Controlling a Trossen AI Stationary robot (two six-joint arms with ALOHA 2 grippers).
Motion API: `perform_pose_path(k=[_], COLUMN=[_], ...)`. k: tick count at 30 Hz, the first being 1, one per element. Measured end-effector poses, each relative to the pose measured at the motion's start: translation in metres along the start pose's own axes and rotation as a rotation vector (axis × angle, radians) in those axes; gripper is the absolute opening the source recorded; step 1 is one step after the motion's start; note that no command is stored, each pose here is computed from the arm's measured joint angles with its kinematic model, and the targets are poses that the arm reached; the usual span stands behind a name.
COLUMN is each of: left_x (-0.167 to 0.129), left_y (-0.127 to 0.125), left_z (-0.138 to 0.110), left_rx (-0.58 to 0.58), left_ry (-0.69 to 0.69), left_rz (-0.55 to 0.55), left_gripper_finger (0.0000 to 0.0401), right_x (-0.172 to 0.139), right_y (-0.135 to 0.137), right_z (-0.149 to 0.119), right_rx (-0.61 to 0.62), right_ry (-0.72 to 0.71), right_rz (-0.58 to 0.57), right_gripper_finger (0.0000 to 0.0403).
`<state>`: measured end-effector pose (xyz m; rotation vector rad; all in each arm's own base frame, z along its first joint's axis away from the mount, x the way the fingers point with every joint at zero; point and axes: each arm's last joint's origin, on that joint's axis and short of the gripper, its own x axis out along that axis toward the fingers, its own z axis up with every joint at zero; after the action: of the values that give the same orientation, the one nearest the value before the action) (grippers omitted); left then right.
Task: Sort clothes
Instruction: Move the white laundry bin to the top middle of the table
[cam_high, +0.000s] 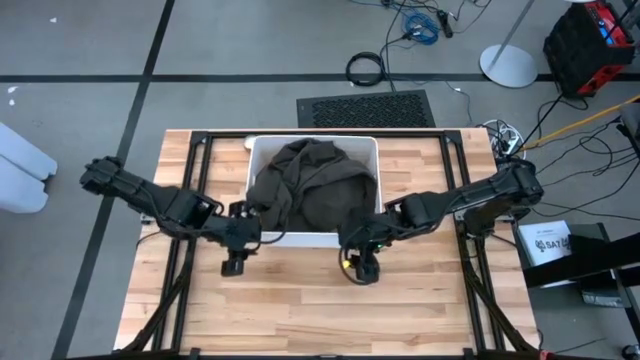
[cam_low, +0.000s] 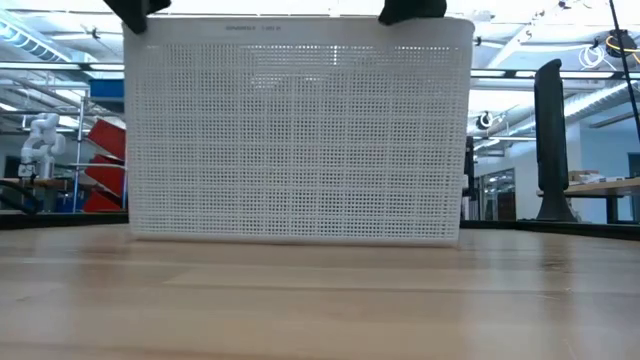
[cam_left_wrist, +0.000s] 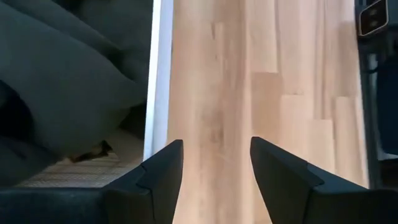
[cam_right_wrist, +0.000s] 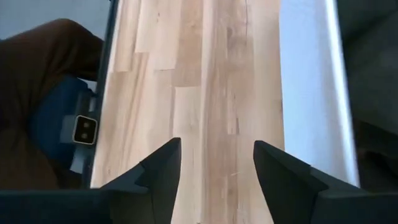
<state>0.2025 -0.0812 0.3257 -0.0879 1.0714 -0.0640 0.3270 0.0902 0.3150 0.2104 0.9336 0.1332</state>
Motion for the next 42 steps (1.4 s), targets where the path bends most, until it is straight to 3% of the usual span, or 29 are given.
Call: perform_pose_path(k=[5,17,24,42], left_x=[0.001,0.021,0.022,0.013], left_y=[0.017,0.058,0.084,0.137], left_z=[0.004,0.02,0.029,0.034], left_rx=[0.032,0.089,0.103,0.039], left_ry=[0.006,0.069,0.033,-0.069], left_rz=[0.055,0.159,0.194,0.116], left_gripper_finger=[0.0196,0.0196,0.0196,0.0196], right_x=[0.008,0.005,0.002,-0.012], right_y=[-0.008,-0.039,-0.059,-0.123], right_z=[0.002,0.001,0.004,0.004], right_rx=[0.017,0.068,0.045,0.059], right_ry=[0.013,0.043,0.061,0.146], right_rz=[-0.042,-0.282,-0.323,-0.421], right_gripper_finger=[0.0185,0.0185,0.0185,0.0185])
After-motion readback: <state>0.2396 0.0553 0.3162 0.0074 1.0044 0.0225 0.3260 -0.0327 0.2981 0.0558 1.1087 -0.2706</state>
